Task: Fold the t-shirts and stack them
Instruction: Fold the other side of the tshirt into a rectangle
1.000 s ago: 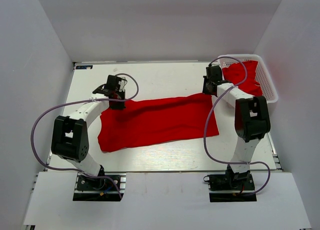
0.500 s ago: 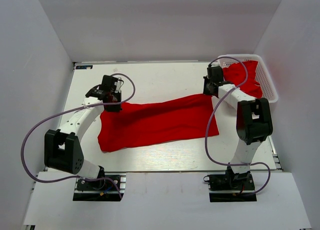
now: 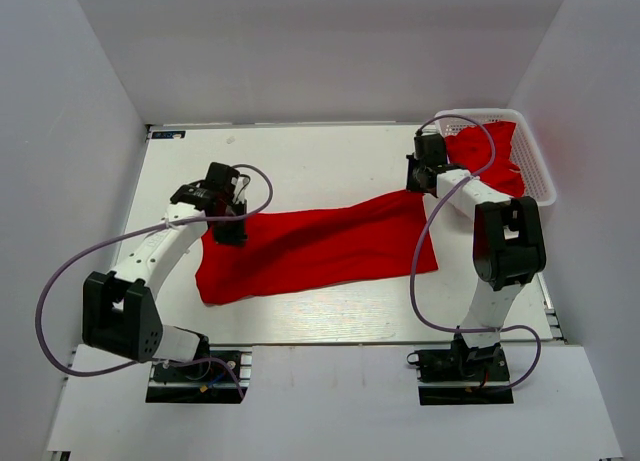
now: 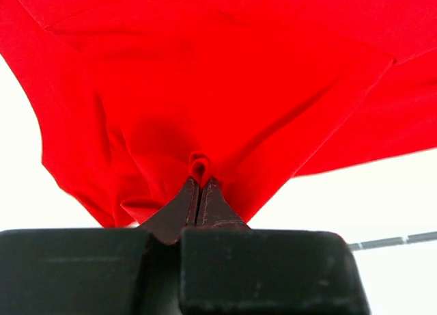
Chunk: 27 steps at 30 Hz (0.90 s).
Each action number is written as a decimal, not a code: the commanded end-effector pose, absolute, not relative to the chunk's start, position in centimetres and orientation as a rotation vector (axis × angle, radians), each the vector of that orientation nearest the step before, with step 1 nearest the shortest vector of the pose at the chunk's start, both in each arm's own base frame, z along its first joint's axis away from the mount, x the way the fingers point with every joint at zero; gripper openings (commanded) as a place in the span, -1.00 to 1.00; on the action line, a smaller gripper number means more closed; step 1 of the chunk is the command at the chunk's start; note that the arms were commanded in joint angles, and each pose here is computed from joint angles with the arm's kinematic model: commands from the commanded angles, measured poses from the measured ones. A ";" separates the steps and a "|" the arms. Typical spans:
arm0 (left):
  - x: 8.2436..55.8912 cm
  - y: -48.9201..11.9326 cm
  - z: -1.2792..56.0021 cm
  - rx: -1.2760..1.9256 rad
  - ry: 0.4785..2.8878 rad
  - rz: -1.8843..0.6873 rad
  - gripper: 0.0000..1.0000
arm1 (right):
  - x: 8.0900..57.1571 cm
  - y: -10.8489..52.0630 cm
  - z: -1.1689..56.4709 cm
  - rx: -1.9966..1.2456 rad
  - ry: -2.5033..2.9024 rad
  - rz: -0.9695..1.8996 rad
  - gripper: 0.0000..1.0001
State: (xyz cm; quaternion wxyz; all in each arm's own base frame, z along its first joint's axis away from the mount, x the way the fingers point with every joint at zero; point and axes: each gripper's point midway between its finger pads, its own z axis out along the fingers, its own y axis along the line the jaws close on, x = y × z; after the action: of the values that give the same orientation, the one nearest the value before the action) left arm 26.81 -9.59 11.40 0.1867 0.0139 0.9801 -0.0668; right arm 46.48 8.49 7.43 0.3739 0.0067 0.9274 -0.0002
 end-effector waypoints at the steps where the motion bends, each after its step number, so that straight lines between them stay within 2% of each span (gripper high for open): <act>1: 24.2 -9.9 12.3 0.012 2.808 -0.228 -1.00 | 46.7 8.4 9.2 0.012 2.324 0.011 -1.00; 21: 20.8 -11.9 8.2 0.139 2.922 -0.349 -1.00 | 44.5 8.1 7.6 0.050 2.363 0.017 -1.00; 22: 20.8 -11.9 8.2 0.139 2.922 -0.349 -0.95 | 44.4 8.0 7.7 0.052 2.356 0.014 -1.00; 23: 20.5 -11.8 7.9 0.139 2.933 -0.345 -0.83 | 44.5 7.8 7.8 0.059 2.351 0.013 -1.00; 24: 20.5 -11.8 7.9 0.139 2.933 -0.345 -0.32 | 44.1 7.6 7.6 0.067 2.357 -0.004 -1.00; 25: 20.4 -11.9 7.9 0.165 2.932 -0.345 -0.06 | 44.1 7.7 7.8 0.073 2.351 0.000 -0.95; 27: 20.6 -12.2 8.2 0.168 2.924 -0.361 0.30 | 43.8 7.5 7.7 0.086 2.356 -0.004 -0.82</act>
State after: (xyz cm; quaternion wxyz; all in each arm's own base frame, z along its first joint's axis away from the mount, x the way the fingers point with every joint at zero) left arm 20.34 -11.48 7.63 0.0837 0.0429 0.9899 -0.1063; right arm 43.29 7.98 5.19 0.3470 0.0155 0.9377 0.0014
